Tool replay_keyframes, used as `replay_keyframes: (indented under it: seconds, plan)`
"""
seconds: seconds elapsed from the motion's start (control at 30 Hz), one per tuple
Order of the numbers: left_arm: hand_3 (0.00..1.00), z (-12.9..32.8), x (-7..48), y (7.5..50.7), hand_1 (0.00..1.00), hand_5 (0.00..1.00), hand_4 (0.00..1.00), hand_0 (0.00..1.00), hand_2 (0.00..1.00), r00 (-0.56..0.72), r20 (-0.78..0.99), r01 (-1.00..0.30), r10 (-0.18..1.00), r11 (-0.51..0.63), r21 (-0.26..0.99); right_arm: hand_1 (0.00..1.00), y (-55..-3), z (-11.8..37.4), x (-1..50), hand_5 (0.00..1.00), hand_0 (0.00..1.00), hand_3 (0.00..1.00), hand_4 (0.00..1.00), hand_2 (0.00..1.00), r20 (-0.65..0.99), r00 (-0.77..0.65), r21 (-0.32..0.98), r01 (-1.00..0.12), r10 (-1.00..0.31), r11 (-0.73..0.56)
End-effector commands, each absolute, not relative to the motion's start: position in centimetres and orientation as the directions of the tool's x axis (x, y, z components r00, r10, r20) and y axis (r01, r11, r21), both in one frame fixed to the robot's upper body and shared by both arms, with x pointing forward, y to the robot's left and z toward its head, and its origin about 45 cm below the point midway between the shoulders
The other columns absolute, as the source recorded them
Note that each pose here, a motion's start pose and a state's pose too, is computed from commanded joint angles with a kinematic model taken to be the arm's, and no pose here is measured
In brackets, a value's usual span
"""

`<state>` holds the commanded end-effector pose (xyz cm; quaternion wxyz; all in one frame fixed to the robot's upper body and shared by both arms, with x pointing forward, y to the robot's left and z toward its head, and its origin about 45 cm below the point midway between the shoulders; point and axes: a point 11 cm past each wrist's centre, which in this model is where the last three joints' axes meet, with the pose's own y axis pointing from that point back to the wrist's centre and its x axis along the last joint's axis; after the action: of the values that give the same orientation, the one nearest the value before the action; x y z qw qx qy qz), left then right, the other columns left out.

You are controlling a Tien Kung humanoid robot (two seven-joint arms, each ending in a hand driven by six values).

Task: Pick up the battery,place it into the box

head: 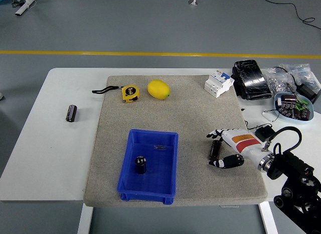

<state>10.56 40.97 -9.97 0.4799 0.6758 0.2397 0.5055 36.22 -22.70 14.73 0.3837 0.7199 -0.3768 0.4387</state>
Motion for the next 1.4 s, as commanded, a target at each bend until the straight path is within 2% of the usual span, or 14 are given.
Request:
replay_keyframes:
  seconds: [0.33, 0.37, 0.5, 0.53, 0.73, 0.77, 0.93, 0.97, 1.33, 1.37, 1.4]
  plan:
    - [0.645, -9.95, 10.60, 41.00, 0.623, 0.677, 0.665, 0.676, 0.671, 0.374, 0.454, -0.162, 0.809, -0.425, 0.891, 0.599, -22.21, 14.17, 36.00, 0.343, 0.465, 0.776, 0.958, 0.730, 0.914, 0.338, 0.218, -0.876, -0.224, -0.431]
    - [0.645, -9.95, 10.60, 41.00, 0.623, 0.677, 0.666, 0.676, 0.668, 0.374, 0.454, -0.162, 0.809, -0.425, 0.891, 0.576, -22.17, 14.11, 35.99, 0.339, 0.419, 0.731, 0.931, 0.710, 0.913, 0.339, 0.219, -0.875, -0.226, -0.432]
    - [0.645, -9.95, 10.60, 41.00, 0.623, 0.677, 0.666, 0.676, 0.668, 0.375, 0.454, -0.161, 0.808, -0.425, 0.891, 0.576, -22.10, 14.05, 35.97, 0.339, 0.419, 0.731, 0.931, 0.710, 0.913, 0.337, 0.215, -0.875, -0.229, -0.434]
    - [0.645, -9.95, 10.60, 41.00, 0.621, 0.677, 0.666, 0.676, 0.669, 0.375, 0.454, -0.161, 0.808, -0.425, 0.891, 0.541, -22.08, 14.07, 35.98, 0.326, 0.396, 0.667, 0.888, 0.697, 0.913, 0.336, 0.212, -0.875, -0.230, -0.434]
    - [0.645, -9.94, 10.62, 41.01, 0.621, 0.677, 0.666, 0.676, 0.669, 0.374, 0.454, -0.162, 0.809, -0.425, 0.890, 0.541, -22.05, 14.34, 36.06, 0.326, 0.396, 0.667, 0.888, 0.697, 0.917, 0.318, 0.192, -0.880, -0.241, -0.434]
    - [0.645, -9.94, 10.62, 41.01, 0.621, 0.677, 0.666, 0.676, 0.669, 0.373, 0.454, -0.162, 0.809, -0.425, 0.890, 0.515, -22.05, 14.37, 36.08, 0.315, 0.370, 0.625, 0.852, 0.688, 0.917, 0.317, 0.190, -0.881, -0.242, -0.434]
    - [0.645, -9.93, 10.64, 41.02, 0.621, 0.677, 0.666, 0.676, 0.669, 0.375, 0.454, -0.162, 0.808, -0.425, 0.890, 0.515, -22.12, 14.42, 36.09, 0.315, 0.370, 0.625, 0.852, 0.688, 0.918, 0.313, 0.186, -0.883, -0.245, -0.432]
    - [0.645, -9.94, 10.61, 41.02, 0.621, 0.677, 0.666, 0.676, 0.669, 0.375, 0.454, -0.161, 0.808, -0.425, 0.891, 0.503, -22.12, 14.40, 36.07, 0.305, 0.357, 0.611, 0.826, 0.684, 0.917, 0.314, 0.187, -0.882, -0.245, -0.432]
    - [0.645, -9.98, 10.42, 41.03, 0.623, 0.677, 0.666, 0.676, 0.669, 0.378, 0.453, -0.156, 0.807, -0.426, 0.891, 0.500, -22.21, 14.42, 35.91, 0.304, 0.355, 0.615, 0.836, 0.684, 0.917, 0.322, 0.197, -0.879, -0.235, -0.434]
    - [0.644, -9.98, 10.41, 41.03, 0.624, 0.677, 0.666, 0.676, 0.671, 0.378, 0.453, -0.156, 0.807, -0.427, 0.891, 0.550, -22.19, 14.53, 35.90, 0.296, 0.427, 0.647, 0.854, 0.700, 0.918, 0.322, 0.198, -0.877, -0.230, -0.437]
    - [0.644, -9.98, 10.38, 41.04, 0.624, 0.677, 0.666, 0.676, 0.671, 0.378, 0.453, -0.156, 0.807, -0.427, 0.891, 0.550, -22.14, 14.66, 35.89, 0.296, 0.427, 0.647, 0.854, 0.700, 0.919, 0.323, 0.200, -0.875, -0.225, -0.440]
